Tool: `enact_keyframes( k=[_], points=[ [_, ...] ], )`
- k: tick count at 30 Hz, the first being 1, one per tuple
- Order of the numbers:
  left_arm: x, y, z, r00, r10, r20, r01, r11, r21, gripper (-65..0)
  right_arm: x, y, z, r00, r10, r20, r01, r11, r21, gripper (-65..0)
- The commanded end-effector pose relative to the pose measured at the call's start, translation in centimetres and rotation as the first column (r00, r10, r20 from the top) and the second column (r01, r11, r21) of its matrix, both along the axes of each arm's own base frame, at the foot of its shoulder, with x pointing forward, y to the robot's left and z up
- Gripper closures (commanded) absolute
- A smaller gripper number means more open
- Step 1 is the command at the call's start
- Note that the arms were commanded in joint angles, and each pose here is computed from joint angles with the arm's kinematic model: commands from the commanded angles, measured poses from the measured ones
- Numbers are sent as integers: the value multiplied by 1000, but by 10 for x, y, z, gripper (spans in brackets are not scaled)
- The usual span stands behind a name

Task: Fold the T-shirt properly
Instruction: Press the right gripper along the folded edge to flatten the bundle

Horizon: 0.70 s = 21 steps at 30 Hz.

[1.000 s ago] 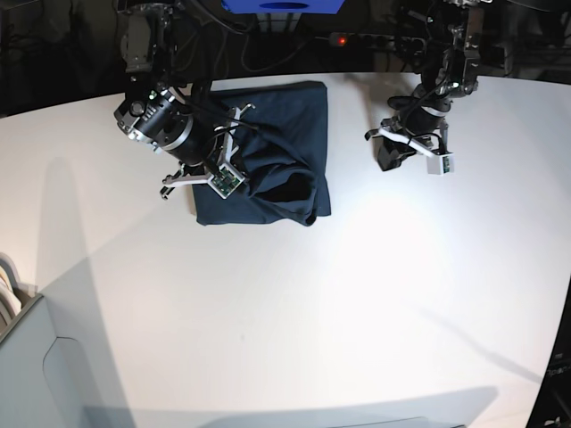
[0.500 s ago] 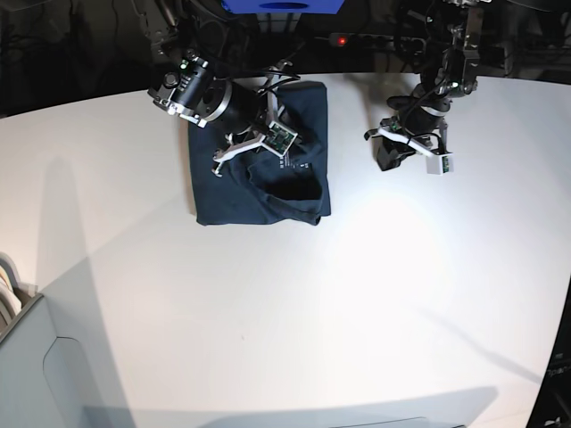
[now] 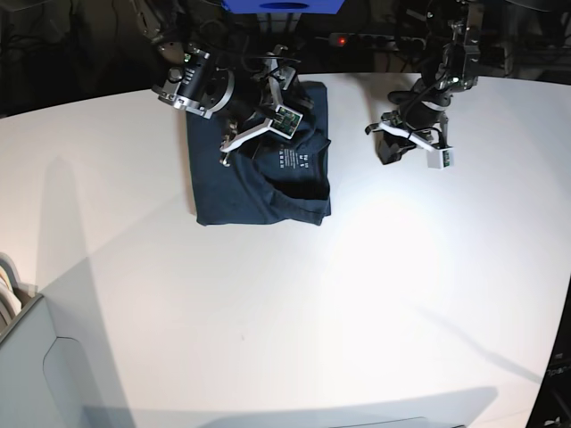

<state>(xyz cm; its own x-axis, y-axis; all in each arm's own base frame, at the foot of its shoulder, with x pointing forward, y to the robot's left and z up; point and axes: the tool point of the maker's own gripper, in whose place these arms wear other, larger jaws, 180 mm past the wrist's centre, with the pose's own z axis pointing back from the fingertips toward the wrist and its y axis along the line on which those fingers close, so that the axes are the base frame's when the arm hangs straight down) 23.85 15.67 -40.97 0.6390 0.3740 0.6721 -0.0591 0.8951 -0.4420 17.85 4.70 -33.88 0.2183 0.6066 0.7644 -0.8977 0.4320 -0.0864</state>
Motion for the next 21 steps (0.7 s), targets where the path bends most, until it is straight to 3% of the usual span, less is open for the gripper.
enact_keyframes(
  k=[1, 8, 21],
  points=[
    [9, -1, 15, 998, -6, 55, 7, 1000, -3, 0, 3, 3, 21, 998, 19, 61, -22, 999, 47, -420],
    [9, -5, 30, 996, -23, 90, 23, 1000, -3, 0, 18, -13, 26, 995, -23, 95, 21, 999, 24, -422],
    [7, 32, 35, 993, 65, 101, -69, 997, 32, 0, -6, 20, -27, 995, 56, -85, -52, 998, 45, -420]
  ],
)
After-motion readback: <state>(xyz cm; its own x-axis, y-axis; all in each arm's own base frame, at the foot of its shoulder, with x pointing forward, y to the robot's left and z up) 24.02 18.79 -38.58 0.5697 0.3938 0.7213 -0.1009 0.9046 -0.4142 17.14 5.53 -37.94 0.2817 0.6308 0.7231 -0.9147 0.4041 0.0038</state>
